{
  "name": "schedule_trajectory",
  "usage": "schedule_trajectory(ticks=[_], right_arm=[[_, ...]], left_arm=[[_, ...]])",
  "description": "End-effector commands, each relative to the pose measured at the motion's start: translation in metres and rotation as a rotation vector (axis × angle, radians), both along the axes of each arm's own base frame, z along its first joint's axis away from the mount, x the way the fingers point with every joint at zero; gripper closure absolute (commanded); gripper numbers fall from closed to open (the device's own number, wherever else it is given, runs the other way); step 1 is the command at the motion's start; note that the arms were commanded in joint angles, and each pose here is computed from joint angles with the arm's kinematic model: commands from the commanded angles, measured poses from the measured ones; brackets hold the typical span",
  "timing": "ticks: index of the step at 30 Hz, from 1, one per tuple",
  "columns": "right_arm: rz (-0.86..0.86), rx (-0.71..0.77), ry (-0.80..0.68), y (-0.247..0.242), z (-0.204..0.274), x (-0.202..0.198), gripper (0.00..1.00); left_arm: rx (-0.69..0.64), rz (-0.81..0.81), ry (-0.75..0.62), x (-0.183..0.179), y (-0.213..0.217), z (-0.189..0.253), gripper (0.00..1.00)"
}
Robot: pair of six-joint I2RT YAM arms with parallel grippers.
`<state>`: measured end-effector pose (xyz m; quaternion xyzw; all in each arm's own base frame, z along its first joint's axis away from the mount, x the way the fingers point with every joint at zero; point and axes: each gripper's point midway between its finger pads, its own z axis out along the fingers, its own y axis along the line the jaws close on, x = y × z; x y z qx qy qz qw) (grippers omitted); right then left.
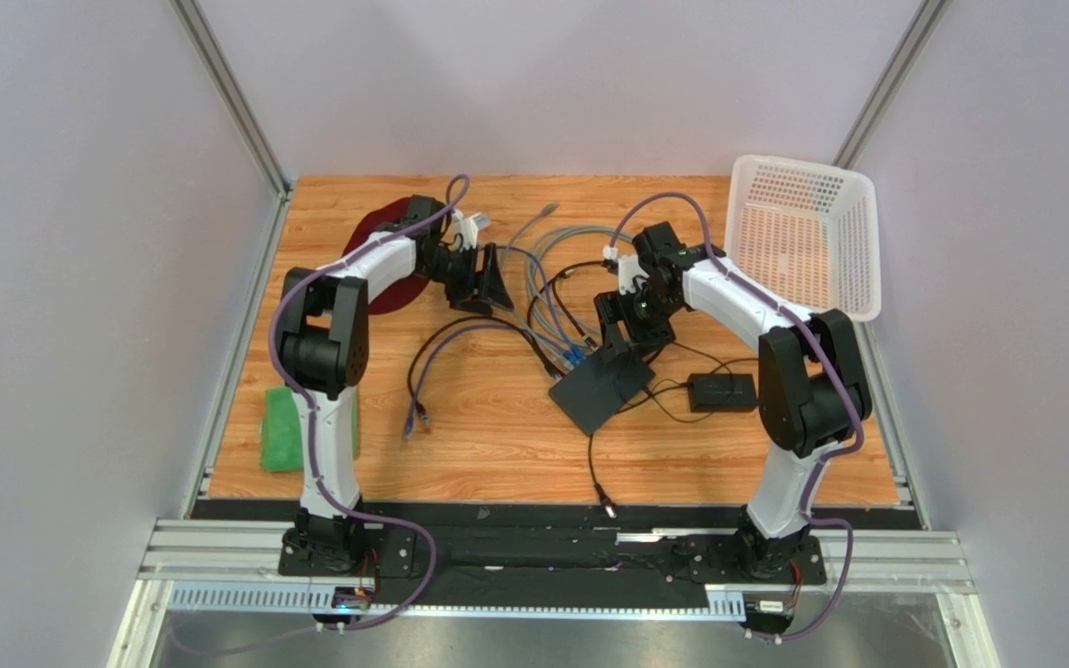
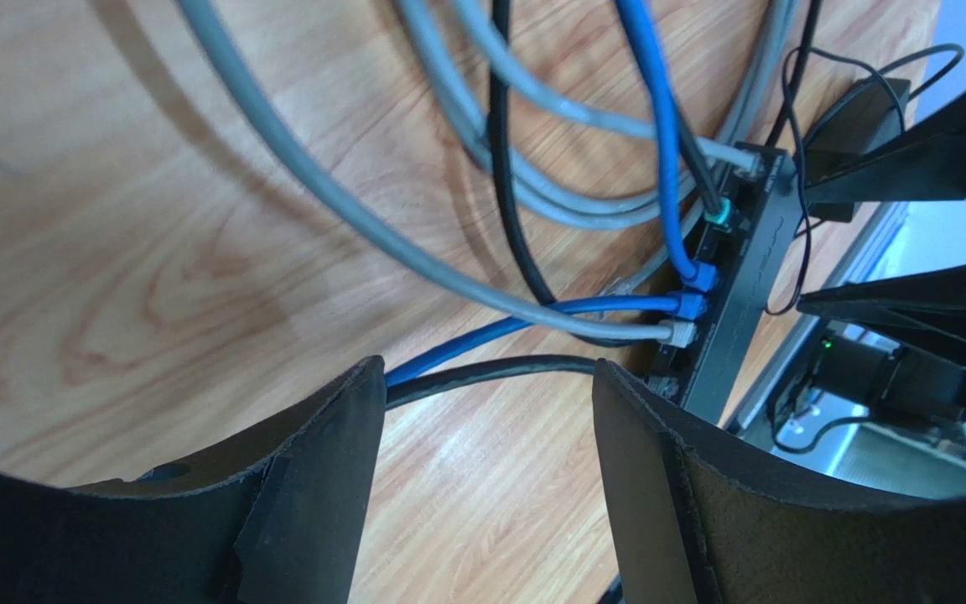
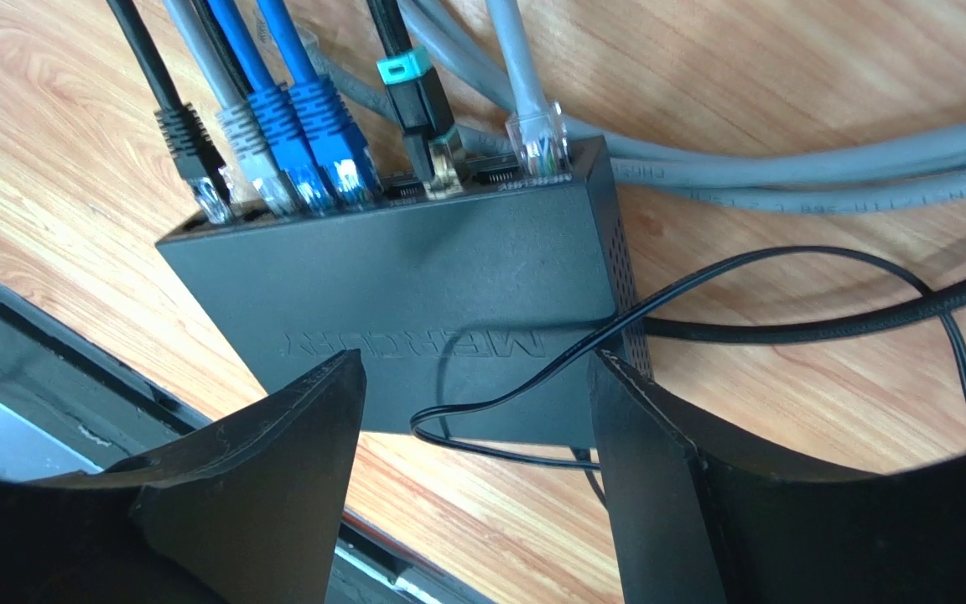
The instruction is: Pull the plug from the switch port
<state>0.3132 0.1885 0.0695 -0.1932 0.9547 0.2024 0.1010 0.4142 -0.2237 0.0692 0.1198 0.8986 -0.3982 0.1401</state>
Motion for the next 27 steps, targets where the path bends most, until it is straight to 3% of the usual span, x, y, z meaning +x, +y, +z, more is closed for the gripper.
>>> schedule_trajectory(ticks=[1, 7, 13, 17, 20, 27], right_arm=[[-0.01, -0.045, -0.018, -0.016, 0.017, -0.014, 0.29], [-0.028, -0.069, -0.003, -0.028, 0.009, -0.041, 0.25], [-0.022, -0.051, 0.007, -0.017, -0.002, -0.021, 0.21], [-0.03, 0.012, 0.023, 0.008, -0.009, 0.012, 0.21], [-0.008, 0.058, -0.063, 0.03, 0.009, 0.047, 0.23], [0.068, 0.099, -0.153, 0.081, 0.017, 0.095, 0.23]], left_arm=[[-0.067, 0.034, 0.02, 0.001, -0.008, 0.006, 0.3], [-0.175, 0.033, 0.04, 0.01, -0.023, 0.016, 0.3], [-0.155, 0.047, 0.077, 0.02, -0.024, -0.006, 0.31], [-0.09, 0.013, 0.05, 0.021, -0.018, -0.025, 0.5], [-0.053, -0.02, 0.037, 0.011, -0.012, -0.03, 0.65], [-0.041, 0.035, 0.056, -0.03, 0.014, -0.004, 0.75]])
